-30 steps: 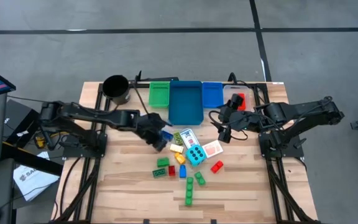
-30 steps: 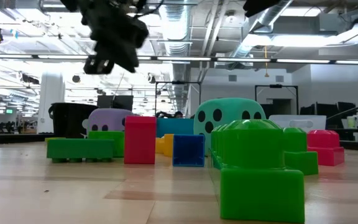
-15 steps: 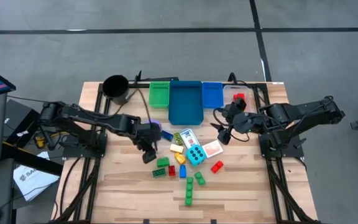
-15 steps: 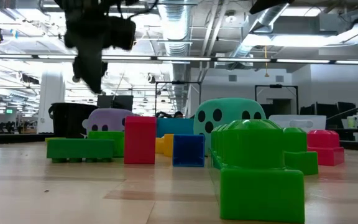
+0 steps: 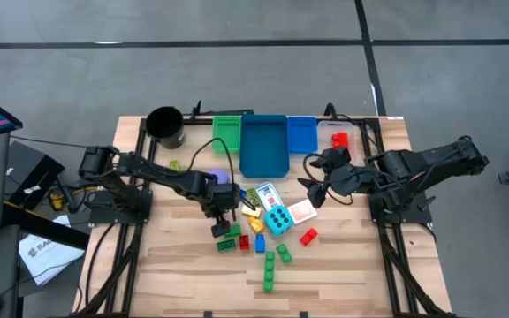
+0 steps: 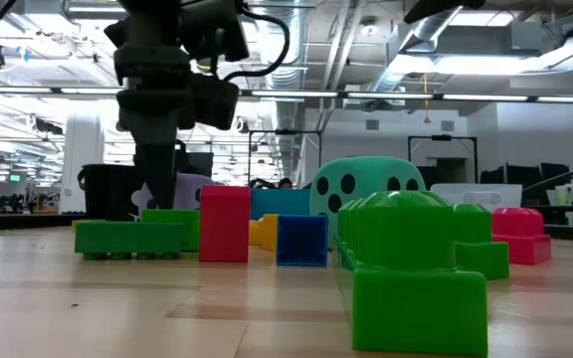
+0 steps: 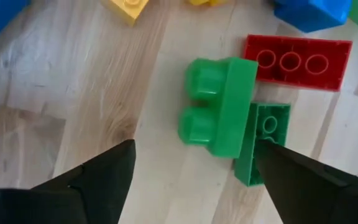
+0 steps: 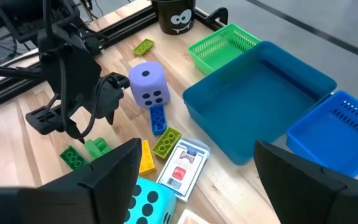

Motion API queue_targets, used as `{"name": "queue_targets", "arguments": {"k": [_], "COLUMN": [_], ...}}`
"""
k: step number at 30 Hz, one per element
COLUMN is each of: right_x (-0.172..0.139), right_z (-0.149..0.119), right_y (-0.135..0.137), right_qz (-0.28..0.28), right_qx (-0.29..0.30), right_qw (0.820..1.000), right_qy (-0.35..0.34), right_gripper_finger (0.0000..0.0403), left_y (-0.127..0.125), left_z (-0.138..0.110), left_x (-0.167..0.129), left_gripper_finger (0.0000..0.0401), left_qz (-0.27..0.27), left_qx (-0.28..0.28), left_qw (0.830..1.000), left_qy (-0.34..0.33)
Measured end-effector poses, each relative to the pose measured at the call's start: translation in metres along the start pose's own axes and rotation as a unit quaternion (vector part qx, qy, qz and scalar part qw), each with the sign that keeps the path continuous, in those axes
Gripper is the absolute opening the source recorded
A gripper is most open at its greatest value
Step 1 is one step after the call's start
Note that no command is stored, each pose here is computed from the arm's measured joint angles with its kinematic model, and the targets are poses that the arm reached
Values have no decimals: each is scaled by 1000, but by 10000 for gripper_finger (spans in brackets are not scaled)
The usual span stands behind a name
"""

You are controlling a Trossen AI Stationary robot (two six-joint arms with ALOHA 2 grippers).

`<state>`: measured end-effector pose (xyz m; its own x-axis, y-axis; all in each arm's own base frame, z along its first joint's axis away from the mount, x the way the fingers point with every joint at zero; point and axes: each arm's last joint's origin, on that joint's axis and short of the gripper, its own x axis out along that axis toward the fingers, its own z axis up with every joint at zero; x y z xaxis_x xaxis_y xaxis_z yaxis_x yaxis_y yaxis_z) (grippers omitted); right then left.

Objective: Pick & Place Toys
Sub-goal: Put the large green game piece into the transparent bin

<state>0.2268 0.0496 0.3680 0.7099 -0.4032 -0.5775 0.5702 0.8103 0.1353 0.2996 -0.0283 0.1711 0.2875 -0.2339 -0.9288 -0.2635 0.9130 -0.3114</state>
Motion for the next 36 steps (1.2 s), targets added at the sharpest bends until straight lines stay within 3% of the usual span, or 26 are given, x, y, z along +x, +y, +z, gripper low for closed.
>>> {"name": "queue_targets", "arguments": {"k": [8, 17, 25, 29, 36], "right_x": [0, 0, 0, 0, 0], "right_z": [0, 0, 0, 0, -1], "right_y": [-1, -1, -1, -1, -1], "right_qz": [-2, -5, -4, -4, -3], "right_qx": [1, -2, -1, 3, 3], "right_qw": [1000, 1000, 1000, 1000, 1000], "right_qy": [-1, 3, 3, 4, 4], "right_gripper_finger": [305, 305, 305, 305, 305], "left_y": [-11, -19, -18, -17, -12], "left_z": [6, 1, 3, 3, 5], "left_x": [4, 39, 47, 47, 47], "left_gripper_finger": [324, 324, 319, 282, 172], "left_qz": [-21, -9, -9, -7, -2], "left_qx": [22, 32, 23, 22, 20], "left_qw": [999, 999, 1000, 1000, 1000], "left_qy": [-41, -6, -4, -4, -8]}}
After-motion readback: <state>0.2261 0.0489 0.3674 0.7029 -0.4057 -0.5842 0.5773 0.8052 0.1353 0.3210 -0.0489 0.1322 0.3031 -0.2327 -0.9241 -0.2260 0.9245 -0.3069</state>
